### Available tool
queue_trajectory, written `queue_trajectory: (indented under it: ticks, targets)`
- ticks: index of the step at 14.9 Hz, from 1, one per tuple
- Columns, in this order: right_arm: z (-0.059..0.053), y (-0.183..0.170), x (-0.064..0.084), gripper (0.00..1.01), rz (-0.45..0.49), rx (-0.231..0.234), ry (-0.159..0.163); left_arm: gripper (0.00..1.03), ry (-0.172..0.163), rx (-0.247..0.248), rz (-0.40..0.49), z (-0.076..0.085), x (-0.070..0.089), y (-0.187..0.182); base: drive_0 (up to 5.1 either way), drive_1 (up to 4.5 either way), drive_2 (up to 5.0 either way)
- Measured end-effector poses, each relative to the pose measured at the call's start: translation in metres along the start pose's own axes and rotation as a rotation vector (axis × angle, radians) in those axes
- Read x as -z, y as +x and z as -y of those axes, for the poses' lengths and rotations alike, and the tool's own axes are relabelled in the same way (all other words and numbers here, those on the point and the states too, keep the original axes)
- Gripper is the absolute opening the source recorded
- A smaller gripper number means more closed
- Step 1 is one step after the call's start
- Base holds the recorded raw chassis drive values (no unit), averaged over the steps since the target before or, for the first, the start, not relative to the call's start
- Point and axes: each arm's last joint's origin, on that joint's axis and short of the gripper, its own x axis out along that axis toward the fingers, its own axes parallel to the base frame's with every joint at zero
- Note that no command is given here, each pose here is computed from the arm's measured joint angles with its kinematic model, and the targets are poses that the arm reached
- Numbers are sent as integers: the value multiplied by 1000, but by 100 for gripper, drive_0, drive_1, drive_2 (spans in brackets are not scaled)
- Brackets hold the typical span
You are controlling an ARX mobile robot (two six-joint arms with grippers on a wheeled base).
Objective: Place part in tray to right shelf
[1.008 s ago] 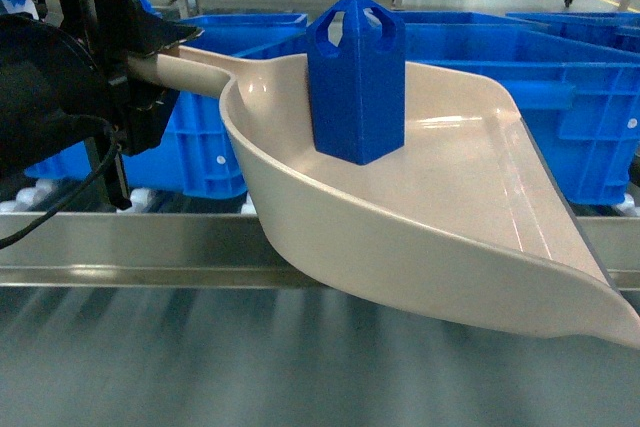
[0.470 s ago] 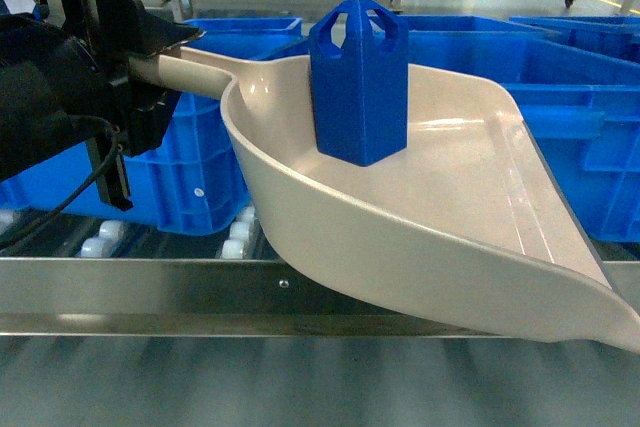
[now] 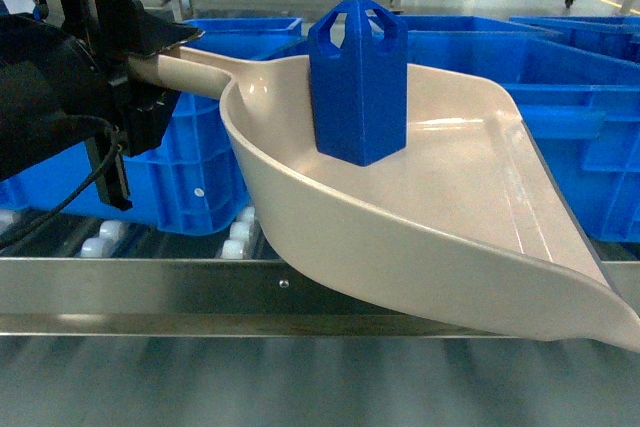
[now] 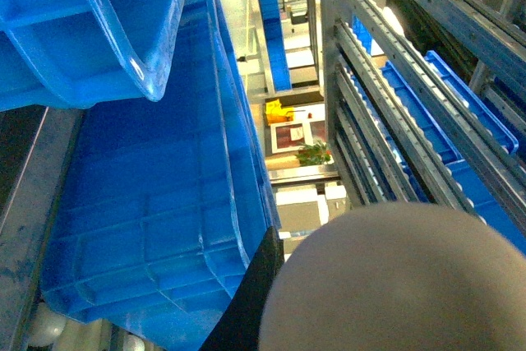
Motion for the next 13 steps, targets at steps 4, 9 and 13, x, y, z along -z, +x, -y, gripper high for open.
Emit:
queue_trajectory:
  ticks: [4, 9, 13]
  targets:
    - [0, 0, 0, 98, 0, 0, 0, 12, 0, 0, 0, 0, 0, 0, 0, 0, 0]
    - [0, 0, 0, 98, 0, 0, 0, 12, 0, 0, 0, 0, 0, 0, 0, 0, 0]
    - [0, 0, 0, 98, 0, 0, 0, 12, 0, 0, 0, 0, 0, 0, 0, 0, 0]
